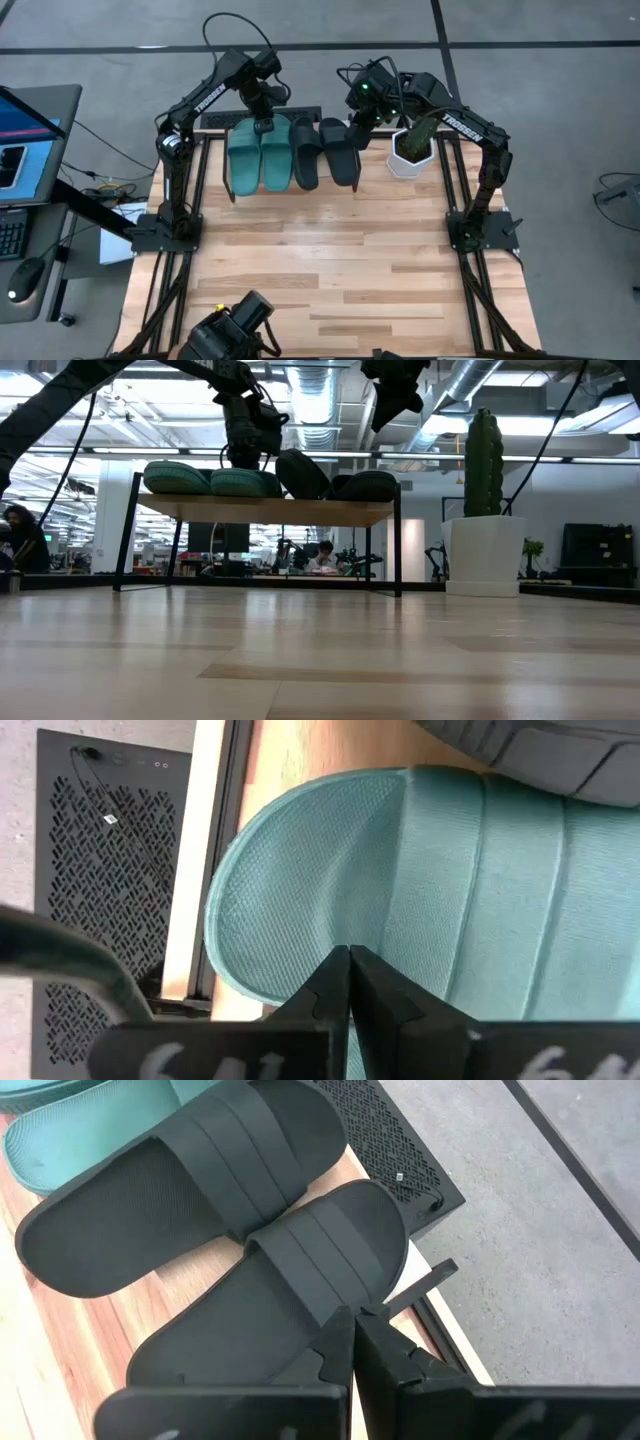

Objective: Pick and place slides into the shelf
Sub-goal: Adjust the slides on the shelf

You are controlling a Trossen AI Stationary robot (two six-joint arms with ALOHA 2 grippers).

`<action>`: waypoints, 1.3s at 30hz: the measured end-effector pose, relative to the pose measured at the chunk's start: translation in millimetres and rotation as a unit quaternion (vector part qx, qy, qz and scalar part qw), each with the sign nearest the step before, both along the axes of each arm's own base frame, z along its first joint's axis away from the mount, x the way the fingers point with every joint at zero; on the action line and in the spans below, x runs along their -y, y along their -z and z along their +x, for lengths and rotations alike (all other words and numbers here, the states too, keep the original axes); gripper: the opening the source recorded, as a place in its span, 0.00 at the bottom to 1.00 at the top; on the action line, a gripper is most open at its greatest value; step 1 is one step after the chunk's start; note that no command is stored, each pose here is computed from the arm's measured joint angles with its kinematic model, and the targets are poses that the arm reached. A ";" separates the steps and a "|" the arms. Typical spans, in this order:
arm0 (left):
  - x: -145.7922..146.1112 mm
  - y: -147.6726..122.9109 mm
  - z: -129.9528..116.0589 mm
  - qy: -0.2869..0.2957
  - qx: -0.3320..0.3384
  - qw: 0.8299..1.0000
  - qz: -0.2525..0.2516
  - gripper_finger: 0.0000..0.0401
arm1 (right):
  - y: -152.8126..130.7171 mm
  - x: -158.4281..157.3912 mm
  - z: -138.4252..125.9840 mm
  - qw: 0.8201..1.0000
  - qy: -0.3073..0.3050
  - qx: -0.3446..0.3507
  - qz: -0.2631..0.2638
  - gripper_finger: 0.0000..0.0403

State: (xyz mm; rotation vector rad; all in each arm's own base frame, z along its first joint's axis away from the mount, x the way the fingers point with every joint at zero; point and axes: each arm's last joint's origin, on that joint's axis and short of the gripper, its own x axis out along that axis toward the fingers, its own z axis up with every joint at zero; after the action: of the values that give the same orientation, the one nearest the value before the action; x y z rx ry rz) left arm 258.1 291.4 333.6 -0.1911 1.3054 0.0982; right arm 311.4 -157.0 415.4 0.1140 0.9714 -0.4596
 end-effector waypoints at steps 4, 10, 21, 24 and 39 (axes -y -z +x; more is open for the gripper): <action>3.4 -1.4 -1.6 -0.005 0.003 1.000 -0.020 0.00 | 0.0 0.0 0.0 1.000 0.000 0.000 0.000 0.00; 4.0 -1.3 -1.1 -0.024 0.004 0.999 -0.029 0.00 | 0.0 0.0 0.0 1.000 0.000 0.000 0.000 0.00; 1.6 -4.4 -7.1 -0.089 -0.070 0.993 0.040 0.00 | 0.7 3.6 -3.4 0.999 0.021 -0.018 -0.018 0.00; 9.0 -18.3 -13.0 -0.088 -0.058 0.993 0.055 0.00 | 1.2 7.7 -6.4 0.999 0.033 -0.020 -0.013 0.00; 73.3 -65.0 9.9 0.071 0.130 0.989 0.016 0.00 | 1.2 22.8 -14.9 0.997 0.081 -0.008 0.002 0.00</action>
State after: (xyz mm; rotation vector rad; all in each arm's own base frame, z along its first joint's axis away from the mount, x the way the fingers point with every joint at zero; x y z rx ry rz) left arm 268.0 218.2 398.6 -0.0795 1.0530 -0.0261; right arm 296.5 -179.8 414.2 0.1933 0.9832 -0.6084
